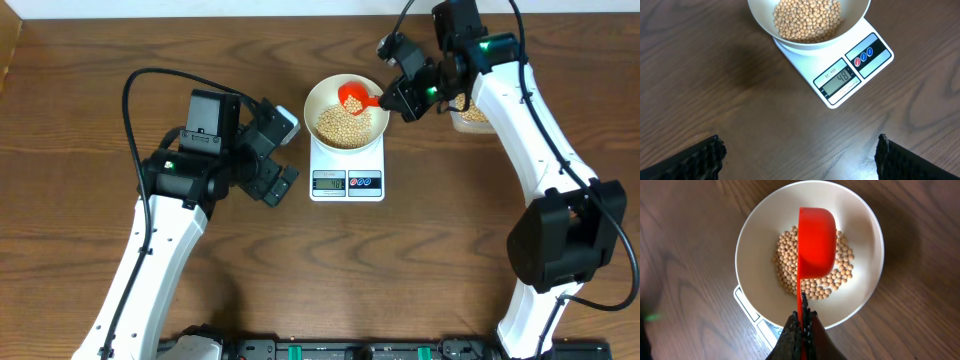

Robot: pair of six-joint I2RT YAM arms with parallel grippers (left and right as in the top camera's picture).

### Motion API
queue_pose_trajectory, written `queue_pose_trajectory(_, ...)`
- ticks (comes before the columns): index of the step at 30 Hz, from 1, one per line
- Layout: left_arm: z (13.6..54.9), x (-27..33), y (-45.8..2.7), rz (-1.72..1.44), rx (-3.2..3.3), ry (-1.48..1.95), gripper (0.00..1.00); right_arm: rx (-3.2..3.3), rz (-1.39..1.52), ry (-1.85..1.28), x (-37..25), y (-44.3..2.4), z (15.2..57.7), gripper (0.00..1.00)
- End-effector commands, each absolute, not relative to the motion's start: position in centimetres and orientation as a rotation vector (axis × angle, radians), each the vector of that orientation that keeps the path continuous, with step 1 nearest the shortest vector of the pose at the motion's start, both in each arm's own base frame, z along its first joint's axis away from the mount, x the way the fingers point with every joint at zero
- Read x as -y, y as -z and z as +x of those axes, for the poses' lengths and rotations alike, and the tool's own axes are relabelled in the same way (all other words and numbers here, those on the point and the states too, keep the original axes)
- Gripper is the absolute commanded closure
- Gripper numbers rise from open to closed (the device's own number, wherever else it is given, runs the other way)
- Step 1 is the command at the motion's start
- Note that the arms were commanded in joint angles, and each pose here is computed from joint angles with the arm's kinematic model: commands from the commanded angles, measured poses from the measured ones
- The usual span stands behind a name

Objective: Scoop item into bowl and weigh 50g on scale
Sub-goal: 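Hold the empty scoop above the bowl with the right gripper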

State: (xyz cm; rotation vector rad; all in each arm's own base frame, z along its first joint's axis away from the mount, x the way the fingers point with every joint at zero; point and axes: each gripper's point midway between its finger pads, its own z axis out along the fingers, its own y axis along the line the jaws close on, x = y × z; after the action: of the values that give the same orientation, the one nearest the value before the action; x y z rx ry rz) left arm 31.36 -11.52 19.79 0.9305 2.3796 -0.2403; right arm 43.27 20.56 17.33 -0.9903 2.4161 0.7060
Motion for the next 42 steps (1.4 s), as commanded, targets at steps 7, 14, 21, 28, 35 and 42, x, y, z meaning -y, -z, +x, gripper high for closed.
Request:
queue_pose_trajectory(7, 31.5, 11.4, -19.7, 0.916, -2.389, 0.239, 0.02, -2.344, -1.014, -0.690, -20.7, -19.1, 43.7, 0.99)
queue_pose_trajectory(14, 31.5, 11.4, -19.7, 0.916, -2.389, 0.239, 0.02, -2.314, -1.012, -0.673, -20.8, -19.4, 44.4, 0.99)
queue_pose_trajectory(21, 31.5, 11.4, -19.7, 0.916, -2.390, 0.239, 0.02, -2.324, -1.002, -0.664, -20.7, -19.3, 44.4, 0.99)
queue_pose_trajectory(28, 31.5, 11.4, -19.7, 0.916, -2.389, 0.239, 0.02, -2.338, -0.996, -0.623, -20.2, -19.1, 44.7, 0.99)
queue_pose_trajectory(35, 31.5, 11.4, -19.7, 0.916, -2.389, 0.240, 0.02, -2.313, -1.037, -0.608, -20.2, -19.1, 44.7, 0.99)
queue_pose_trajectory(42, 31.5, 11.4, -19.7, 0.916, -2.389, 0.239, 0.02, -2.289, -1.084, -0.595, -20.3, -19.1, 44.6, 0.99)
